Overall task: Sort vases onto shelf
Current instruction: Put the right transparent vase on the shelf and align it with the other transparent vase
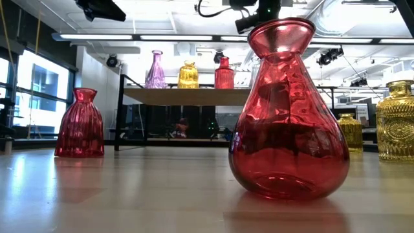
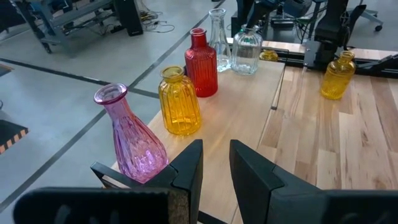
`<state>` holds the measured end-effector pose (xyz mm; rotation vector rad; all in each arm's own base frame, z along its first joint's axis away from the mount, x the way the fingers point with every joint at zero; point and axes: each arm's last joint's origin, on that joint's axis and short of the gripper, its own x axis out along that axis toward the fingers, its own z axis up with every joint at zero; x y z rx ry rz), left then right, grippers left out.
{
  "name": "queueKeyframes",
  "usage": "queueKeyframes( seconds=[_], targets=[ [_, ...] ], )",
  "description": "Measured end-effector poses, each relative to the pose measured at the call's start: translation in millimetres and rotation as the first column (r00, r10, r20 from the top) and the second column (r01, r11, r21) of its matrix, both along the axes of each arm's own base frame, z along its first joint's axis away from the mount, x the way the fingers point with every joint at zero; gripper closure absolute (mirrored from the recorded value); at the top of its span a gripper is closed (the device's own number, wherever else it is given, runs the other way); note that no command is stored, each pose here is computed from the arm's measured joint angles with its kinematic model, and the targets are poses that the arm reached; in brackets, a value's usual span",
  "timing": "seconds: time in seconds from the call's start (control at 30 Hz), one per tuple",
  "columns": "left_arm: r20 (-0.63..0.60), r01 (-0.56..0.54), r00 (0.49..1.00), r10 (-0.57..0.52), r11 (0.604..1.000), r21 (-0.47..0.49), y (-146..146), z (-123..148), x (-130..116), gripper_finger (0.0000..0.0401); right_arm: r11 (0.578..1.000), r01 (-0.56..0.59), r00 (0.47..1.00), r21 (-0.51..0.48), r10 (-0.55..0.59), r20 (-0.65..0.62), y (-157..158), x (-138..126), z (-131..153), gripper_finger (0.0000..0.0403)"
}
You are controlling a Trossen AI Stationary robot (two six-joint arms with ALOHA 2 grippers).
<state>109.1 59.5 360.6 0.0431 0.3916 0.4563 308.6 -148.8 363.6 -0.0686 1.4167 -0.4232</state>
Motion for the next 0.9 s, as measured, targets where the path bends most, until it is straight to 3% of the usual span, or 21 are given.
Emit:
queueKeyframes(
  seconds=[0.57, 0.9],
  targets=[
    [0.004, -0.006, 1.000, 0.006, 1.000, -0.015, 0.7, -0.4, 1.3, 0.0330, 1.000, 0.007, 1.000, 0.013, -0.007, -0.022, 1.3, -2.7, 0.0, 0.0348],
    [-0.002, -0.014, 1.000, 0.014, 0.999, -0.039, 2.6, -2.1, 4.5, 0.0330, 1.000, 0.022, 0.999, -0.008, -0.022, -0.023, 0.7, -3.2, 0.7, 0.0307]
  ],
)
